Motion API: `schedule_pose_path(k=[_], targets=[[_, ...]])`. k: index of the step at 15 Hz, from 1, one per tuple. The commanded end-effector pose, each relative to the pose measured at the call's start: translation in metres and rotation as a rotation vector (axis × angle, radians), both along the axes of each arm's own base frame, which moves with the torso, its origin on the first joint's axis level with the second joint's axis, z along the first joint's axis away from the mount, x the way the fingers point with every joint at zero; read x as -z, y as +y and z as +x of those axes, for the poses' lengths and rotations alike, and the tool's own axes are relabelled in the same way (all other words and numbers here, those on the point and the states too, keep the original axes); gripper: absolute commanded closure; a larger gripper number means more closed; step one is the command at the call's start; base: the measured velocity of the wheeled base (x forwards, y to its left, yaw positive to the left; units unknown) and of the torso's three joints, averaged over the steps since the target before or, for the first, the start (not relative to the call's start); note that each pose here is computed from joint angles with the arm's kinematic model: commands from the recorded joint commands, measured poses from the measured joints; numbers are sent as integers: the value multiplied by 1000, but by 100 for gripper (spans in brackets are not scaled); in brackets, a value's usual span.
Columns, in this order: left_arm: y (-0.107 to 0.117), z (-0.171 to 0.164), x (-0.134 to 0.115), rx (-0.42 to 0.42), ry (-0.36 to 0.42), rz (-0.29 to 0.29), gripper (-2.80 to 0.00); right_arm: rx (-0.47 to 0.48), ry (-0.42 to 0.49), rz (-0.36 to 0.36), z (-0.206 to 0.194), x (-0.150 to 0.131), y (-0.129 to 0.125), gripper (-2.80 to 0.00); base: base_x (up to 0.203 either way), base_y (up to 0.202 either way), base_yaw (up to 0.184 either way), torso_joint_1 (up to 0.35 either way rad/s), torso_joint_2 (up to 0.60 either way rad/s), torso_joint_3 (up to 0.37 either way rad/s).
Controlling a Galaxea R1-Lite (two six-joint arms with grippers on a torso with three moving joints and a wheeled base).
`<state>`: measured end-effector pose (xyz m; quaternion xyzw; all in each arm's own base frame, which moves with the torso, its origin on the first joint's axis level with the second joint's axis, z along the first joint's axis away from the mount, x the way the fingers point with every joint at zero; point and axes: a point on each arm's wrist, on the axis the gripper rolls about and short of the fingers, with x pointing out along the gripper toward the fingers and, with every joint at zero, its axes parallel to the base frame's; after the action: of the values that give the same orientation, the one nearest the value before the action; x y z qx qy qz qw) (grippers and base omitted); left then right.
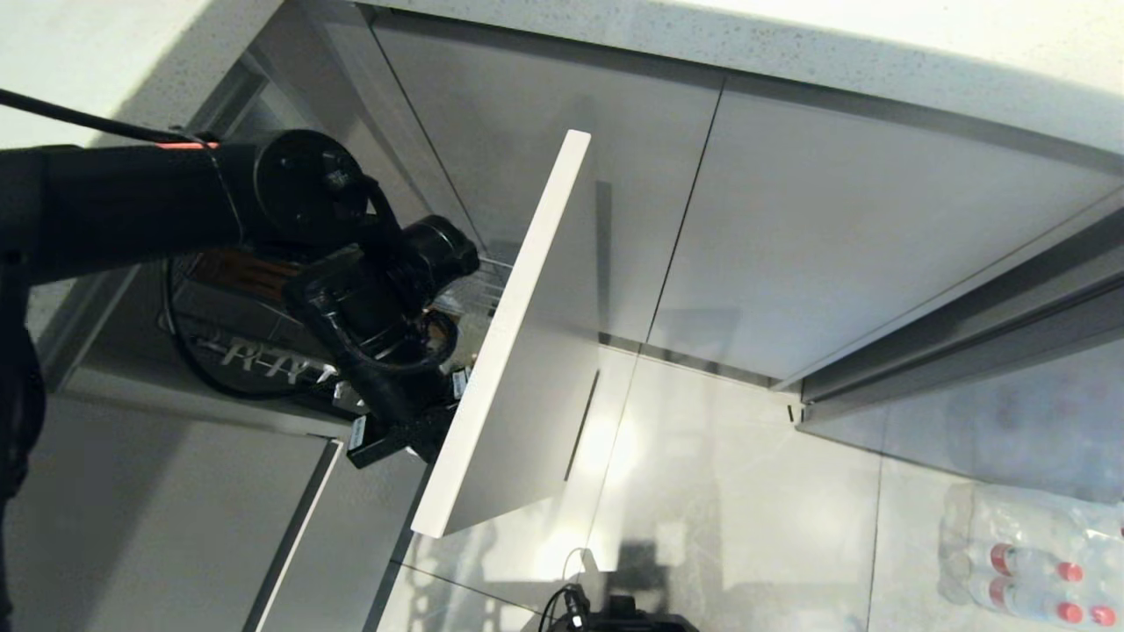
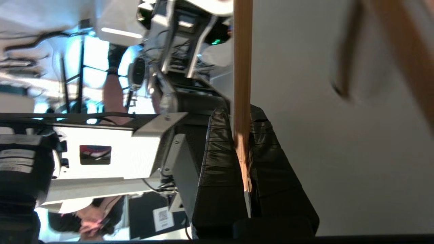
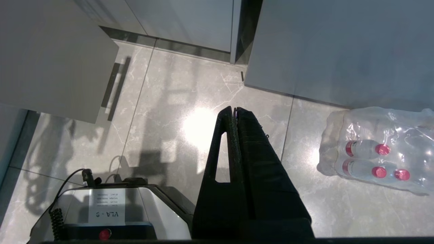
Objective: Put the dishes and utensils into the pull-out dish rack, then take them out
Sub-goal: Take the chopsticks out of the cupboard
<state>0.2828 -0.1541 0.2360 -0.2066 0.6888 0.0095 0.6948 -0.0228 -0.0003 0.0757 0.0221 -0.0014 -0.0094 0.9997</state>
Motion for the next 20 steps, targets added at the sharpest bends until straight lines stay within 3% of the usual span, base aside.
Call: schedule_pose_path(k=[1, 7, 9, 13, 17, 20], targets=[[4, -8, -12, -5, -28, -19, 0, 1, -1, 0, 0, 0, 0, 0, 0, 0, 0, 0, 0, 0], [19, -35, -51, -15, -160, -93, 0, -1, -1, 0, 0, 0, 0, 0, 0, 0, 0, 0, 0, 0], [24, -46, -69, -61, -238, -153, 0, 0, 0, 0, 0, 0, 0, 0, 0, 0, 0, 0, 0, 0], [32, -61, -87, -91, -308, -201, 0, -1, 0, 0, 0, 0, 0, 0, 0, 0, 0, 0, 0, 0], [37, -74, -98, -93, -357, -219, 0, 1, 1, 0, 0, 0, 0, 0, 0, 0, 0, 0, 0, 0], [37, -86, -107, -116, -430, -176, 0, -1, -1, 0, 0, 0, 0, 0, 0, 0, 0, 0, 0, 0]])
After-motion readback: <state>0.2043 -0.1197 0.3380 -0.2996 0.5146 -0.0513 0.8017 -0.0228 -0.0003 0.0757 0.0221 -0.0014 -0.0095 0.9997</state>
